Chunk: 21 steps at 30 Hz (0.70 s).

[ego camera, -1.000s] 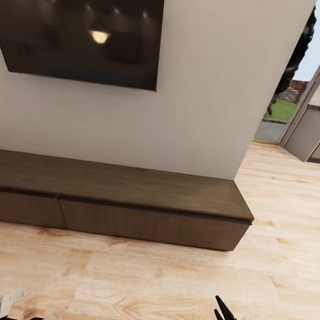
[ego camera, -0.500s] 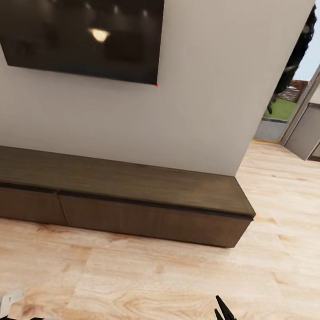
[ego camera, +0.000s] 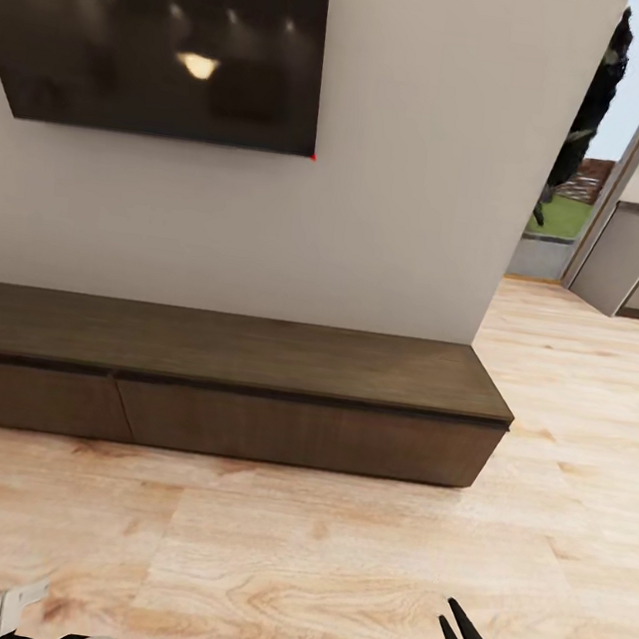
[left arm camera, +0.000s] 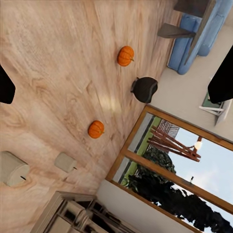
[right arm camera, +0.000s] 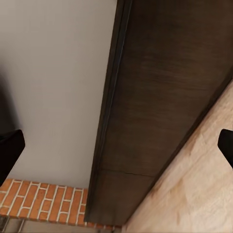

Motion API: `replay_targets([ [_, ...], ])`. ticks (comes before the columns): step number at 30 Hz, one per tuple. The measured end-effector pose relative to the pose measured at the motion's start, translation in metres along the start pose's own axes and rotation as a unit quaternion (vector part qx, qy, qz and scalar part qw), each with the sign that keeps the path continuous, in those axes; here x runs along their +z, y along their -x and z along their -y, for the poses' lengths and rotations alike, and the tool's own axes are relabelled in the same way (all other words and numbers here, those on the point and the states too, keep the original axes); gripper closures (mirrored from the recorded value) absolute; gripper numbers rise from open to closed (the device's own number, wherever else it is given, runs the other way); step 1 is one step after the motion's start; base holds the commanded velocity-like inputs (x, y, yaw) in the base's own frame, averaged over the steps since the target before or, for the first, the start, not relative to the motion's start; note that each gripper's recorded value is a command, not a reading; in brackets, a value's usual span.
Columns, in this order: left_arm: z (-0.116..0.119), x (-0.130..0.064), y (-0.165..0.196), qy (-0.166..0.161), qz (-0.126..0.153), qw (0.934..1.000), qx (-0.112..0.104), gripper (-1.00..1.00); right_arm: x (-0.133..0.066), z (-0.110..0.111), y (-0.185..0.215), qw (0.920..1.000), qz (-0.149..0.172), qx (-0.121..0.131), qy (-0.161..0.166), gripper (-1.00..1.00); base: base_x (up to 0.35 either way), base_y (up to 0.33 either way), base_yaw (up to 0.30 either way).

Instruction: Place each of the two pumpkins and all three candles from the living room inside a cabinet in the living room (use any cabinet), then make sure every cabinet is closed, and position the cauldron so it is next to a table in the living room.

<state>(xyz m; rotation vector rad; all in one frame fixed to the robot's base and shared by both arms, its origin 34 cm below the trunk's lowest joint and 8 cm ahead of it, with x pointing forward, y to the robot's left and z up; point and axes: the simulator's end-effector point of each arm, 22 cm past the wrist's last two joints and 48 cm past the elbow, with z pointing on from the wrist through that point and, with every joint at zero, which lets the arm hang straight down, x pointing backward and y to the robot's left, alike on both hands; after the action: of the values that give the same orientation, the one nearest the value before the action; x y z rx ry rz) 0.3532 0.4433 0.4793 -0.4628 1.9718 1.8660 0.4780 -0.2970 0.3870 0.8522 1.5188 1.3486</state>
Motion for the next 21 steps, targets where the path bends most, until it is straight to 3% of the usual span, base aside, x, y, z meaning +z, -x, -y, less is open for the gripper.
replay_targets([
  [10, 0.0018, 0.0, -0.0018, 0.0, 0.0, 1.0, 0.0, -1.0, -0.0033, -0.0023, 0.0015, 0.9999, 0.003, -0.001, 0.01, -1.0, 0.017, 0.0, 0.0],
  [21, 0.004, -0.0003, -0.0056, 0.0, 0.001, 1.0, 0.009, -1.0, -0.0032, 0.0002, 0.0021, 1.0, 0.003, -0.005, 0.004, -1.0, 0.271, -0.015, 0.0],
])
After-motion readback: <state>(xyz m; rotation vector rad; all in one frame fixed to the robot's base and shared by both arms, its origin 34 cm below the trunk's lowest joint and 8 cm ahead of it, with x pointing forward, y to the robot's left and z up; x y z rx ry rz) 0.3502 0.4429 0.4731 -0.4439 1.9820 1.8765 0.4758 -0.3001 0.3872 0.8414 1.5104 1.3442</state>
